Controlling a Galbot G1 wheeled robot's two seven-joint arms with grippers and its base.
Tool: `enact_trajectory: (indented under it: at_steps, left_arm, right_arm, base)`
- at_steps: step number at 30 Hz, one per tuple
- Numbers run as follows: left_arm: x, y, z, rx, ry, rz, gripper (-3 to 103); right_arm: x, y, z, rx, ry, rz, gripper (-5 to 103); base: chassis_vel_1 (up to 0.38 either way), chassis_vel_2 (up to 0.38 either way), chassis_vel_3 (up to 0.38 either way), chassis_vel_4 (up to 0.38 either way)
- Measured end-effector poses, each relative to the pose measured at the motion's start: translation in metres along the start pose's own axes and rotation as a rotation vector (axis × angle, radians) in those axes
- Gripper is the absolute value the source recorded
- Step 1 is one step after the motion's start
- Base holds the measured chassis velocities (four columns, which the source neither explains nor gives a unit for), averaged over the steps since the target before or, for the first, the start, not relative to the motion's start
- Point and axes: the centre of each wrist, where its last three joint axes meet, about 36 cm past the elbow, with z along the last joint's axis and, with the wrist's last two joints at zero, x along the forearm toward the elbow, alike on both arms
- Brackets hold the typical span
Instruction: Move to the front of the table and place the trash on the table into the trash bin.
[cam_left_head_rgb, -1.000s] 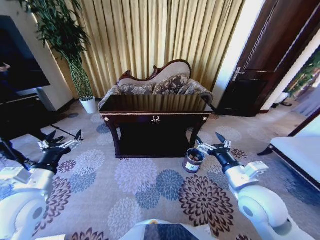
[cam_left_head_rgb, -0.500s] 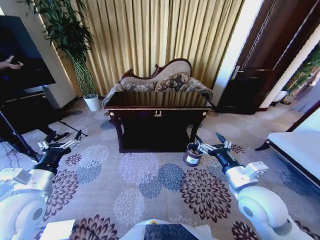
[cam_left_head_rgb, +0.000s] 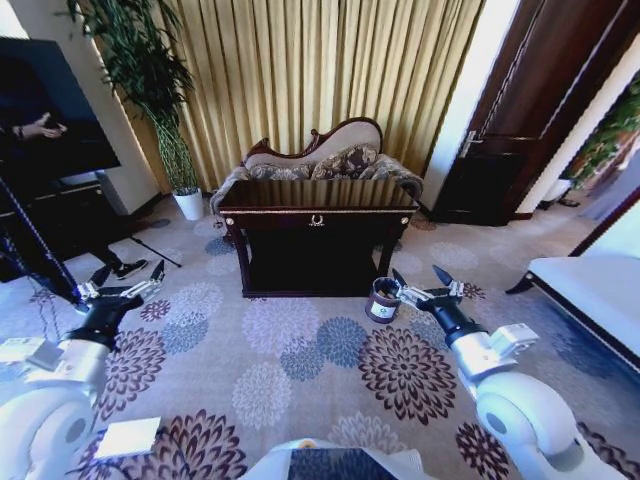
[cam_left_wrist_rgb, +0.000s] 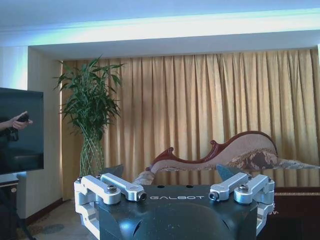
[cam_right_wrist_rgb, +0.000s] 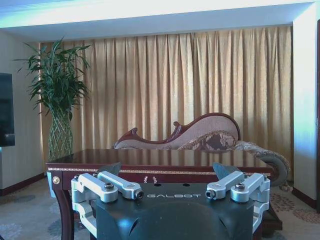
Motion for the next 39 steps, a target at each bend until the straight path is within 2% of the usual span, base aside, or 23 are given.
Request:
enact_trajectory:
  at_steps: [10,21,39]
  left_arm:
    - [0.003,-0.002,-0.001,0.003,-0.009,0.002,100]
    - [0.008,-0.010,0.006,0.042,-0.012,0.007,100]
    - [0.007,-0.011,0.006,0.041,-0.016,0.003,100]
  right_arm:
    - [0.000,-0.001,-0.001,0.004,-0.005,0.002,100]
    - [-0.002,-0.003,0.003,-0.007,-0.003,0.014,100]
    - [-0.003,-0.003,0.004,0.014,0.006,0.037,100]
  base:
    - [0.073,-0.073,-0.071,0.060]
    - [0.021,-0.010,-0.018,0.012]
    - [0.000,0.000,0.000,0.000]
